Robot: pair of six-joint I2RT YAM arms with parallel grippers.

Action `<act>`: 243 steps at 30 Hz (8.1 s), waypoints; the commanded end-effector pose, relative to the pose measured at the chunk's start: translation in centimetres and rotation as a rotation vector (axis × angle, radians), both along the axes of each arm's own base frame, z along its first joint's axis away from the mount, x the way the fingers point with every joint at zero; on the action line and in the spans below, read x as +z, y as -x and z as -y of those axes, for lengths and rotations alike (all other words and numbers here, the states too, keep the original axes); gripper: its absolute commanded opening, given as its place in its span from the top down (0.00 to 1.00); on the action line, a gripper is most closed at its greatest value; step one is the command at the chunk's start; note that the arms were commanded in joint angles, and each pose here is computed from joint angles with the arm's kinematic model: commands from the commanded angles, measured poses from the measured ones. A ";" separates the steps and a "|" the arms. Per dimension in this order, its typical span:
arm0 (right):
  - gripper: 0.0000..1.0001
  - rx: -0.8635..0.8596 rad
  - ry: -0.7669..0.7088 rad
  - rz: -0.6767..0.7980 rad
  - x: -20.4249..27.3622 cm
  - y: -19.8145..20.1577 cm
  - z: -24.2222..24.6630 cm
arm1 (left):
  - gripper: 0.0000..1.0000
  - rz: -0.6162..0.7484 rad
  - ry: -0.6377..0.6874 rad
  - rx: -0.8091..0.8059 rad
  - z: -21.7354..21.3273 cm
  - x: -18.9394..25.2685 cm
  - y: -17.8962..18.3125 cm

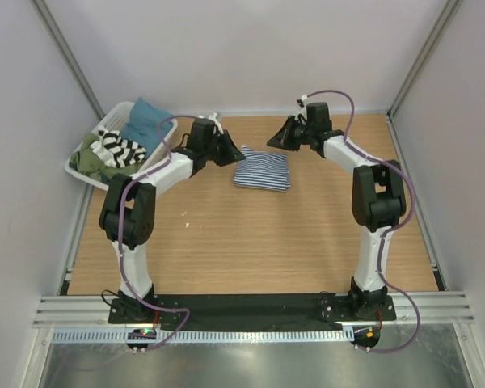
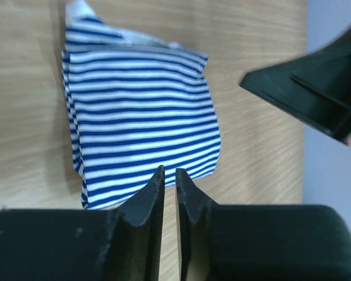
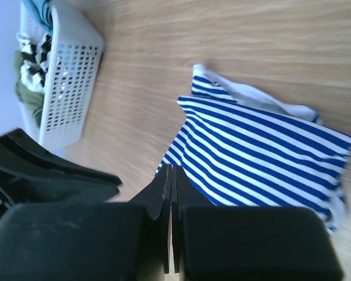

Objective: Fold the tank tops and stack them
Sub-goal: Fold the tank top, then neatly place the folded tank top to the corner, then grab the tank top from the pile

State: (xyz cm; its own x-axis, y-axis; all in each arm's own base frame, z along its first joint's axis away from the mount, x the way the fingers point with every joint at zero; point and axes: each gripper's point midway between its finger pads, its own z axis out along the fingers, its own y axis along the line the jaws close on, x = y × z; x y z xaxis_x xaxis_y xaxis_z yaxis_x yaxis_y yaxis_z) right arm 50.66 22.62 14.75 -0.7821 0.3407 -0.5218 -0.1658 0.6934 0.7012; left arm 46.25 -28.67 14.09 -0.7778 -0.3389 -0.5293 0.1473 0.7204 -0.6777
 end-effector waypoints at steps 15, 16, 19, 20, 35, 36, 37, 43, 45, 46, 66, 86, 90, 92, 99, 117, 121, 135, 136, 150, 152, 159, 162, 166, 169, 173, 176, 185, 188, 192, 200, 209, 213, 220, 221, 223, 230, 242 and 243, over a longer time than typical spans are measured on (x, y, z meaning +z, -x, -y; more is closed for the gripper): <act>0.99 0.054 -0.311 -0.265 -11.7 -3.4 -3.9 | 0.98 -0.148 0.013 -0.055 1.7 -9.5 3.1; 0.99 0.037 -0.310 -0.276 -12.2 -3.5 -3.3 | 0.98 -0.170 -0.001 -0.044 1.0 -10.5 3.6; 0.99 0.037 -0.292 -0.298 -13.2 -2.7 -2.9 | 0.99 -0.190 -0.026 -0.020 -0.1 -11.3 4.2; 0.99 0.032 -0.278 -0.312 -13.7 -2.2 -2.7 | 0.99 -0.176 -0.038 -0.023 -0.3 -10.9 4.3; 0.99 0.109 -0.200 -0.333 -12.2 2.4 -2.8 | 0.99 -0.128 -0.025 -0.027 -2.7 -6.1 10.0; 0.99 0.136 -0.165 -0.358 -12.7 3.5 -3.2 | 0.99 -0.134 -0.026 -0.027 -2.9 -6.1 10.6; 0.99 0.149 -0.150 -0.363 -12.6 4.1 -3.4 | 0.99 -0.101 -0.014 -0.026 -3.0 -4.5 10.9; 0.99 0.211 -0.107 -0.429 -14.0 9.6 -4.1 | 0.98 -0.067 0.007 -0.041 -3.7 -1.6 13.1; 0.99 0.248 -0.111 -0.434 -13.9 11.5 -4.6 | 0.97 -0.067 0.021 -0.044 -3.6 -1.2 13.6; 0.99 0.259 -0.113 -0.434 -13.8 12.0 -4.8 | 0.97 -0.063 0.023 -0.046 -3.6 -1.0 13.7; 0.90 0.357 -0.260 -0.154 -1.4 14.6 -5.2 | 0.97 -0.113 0.103 -0.159 2.0 -4.0 11.2; 0.97 0.302 -0.485 -0.383 -9.8 20.2 -3.6 | 0.98 -0.278 0.063 -0.060 1.1 -11.7 5.6; 0.97 0.263 -0.399 -0.437 -10.8 19.9 -3.0 | 0.98 -0.242 0.058 -0.074 1.2 -10.0 5.1; 0.96 0.267 -0.407 -0.446 -10.7 20.0 -3.1 | 0.98 -0.227 0.055 -0.083 1.4 -9.2 4.8; 0.98 0.270 -0.442 -0.407 -8.2 18.9 -3.5 | 0.97 -0.190 0.061 -0.106 2.0 -5.4 3.8; 0.98 0.257 -0.442 -0.496 -14.4 20.2 -3.5 | 0.96 -0.250 0.069 -0.186 2.1 -8.3 6.2; 0.98 0.264 -0.457 -0.478 -14.1 20.3 -3.6 | 0.96 -0.224 0.061 -0.185 1.9 -7.6 6.1; 0.48 0.252 -0.163 -0.217 -7.1 18.1 -2.2 | 0.91 -0.064 0.064 -0.183 -0.2 0.8 9.1; 0.43 0.245 -0.130 -0.184 -6.4 17.3 -2.2 | 0.88 -0.068 0.056 -0.180 -0.6 0.5 9.9; 0.46 0.187 0.747 -0.055 -6.4 16.6 -5.6 | 0.71 0.047 -0.006 0.195 -12.3 2.6 15.2; 0.44 0.211 0.846 -0.048 -7.0 16.9 -6.8 | 0.69 0.073 0.034 0.250 -14.2 3.5 15.6; 0.44 0.227 1.026 -0.085 -9.9 16.5 -7.7 | 0.68 0.063 0.065 0.287 -16.6 3.1 17.1; 0.52 0.223 1.108 -0.107 -11.4 16.2 -6.9 | 0.67 0.053 0.079 0.276 -16.3 3.1 17.0; 0.58 0.198 1.182 -0.102 -11.8 15.8 -5.6 | 0.67 0.049 0.092 0.268 -16.1 3.0 16.9; 0.59 0.122 1.246 -0.140 -12.4 15.1 -1.6 | 0.68 0.038 0.091 0.258 -15.9 2.6 16.8; 0.63 -0.005 1.176 -0.206 -12.5 14.2 4.7 | 0.67 0.030 0.099 0.244 -15.6 2.4 16.8; 0.64 -0.169 1.140 -0.290 -13.3 14.0 11.7 | 0.67 0.028 0.101 0.245 -15.6 1.9 16.9; 0.56 -0.507 0.983 -0.338 -10.8 13.6 21.9 | 0.67 0.037 0.118 0.247 -15.5 1.9 16.3; 0.54 -0.513 0.941 -0.290 -8.9 12.7 21.4 | 0.67 0.039 0.121 0.252 -15.5 2.0 16.2; 0.41 -0.536 0.916 -0.226 -5.2 11.8 21.3 | 0.66 0.049 0.126 0.255 -15.5 2.5 16.3; 0.32 -0.416 0.720 0.138 4.0 13.3 13.3 | 0.51 0.072 0.011 0.367 -17.9 3.3 14.8; 0.23 -0.256 0.432 0.324 1.5 18.2 5.0 | 0.27 0.155 -0.183 0.742 -24.8 5.4 9.4; 0.20 -0.293 0.414 0.354 -2.0 19.9 6.2 | 0.06 0.128 -0.137 0.862 -27.9 7.2 5.9; 0.17 -0.242 0.360 0.367 -2.6 20.8 4.5 | 0.02 -0.026 -0.094 1.105 -36.0 6.7 0.5; 0.17 -0.258 0.379 0.363 -3.0 20.7 4.8 | 0.03 -0.026 -0.129 1.120 -36.9 6.7 0.0; 0.18 -0.271 0.395 0.360 -3.8 20.7 4.8 | 0.12 -0.022 -0.297 1.150 -40.0 7.3 -2.3; 0.19 -0.256 0.422 0.359 -4.7 21.0 4.3 | 0.29 -0.130 -0.504 1.071 -42.1 3.5 -7.0; 0.19 -0.255 0.450 0.340 -5.5 20.7 4.2 | 0.68 -0.299 -0.721 0.985 -44.2 -3.6 -7.9; 0.19 -0.254 0.453 0.337 -5.6 20.6 4.1 | 0.79 -0.292 -0.717 0.985 -44.2 -3.3 -7.9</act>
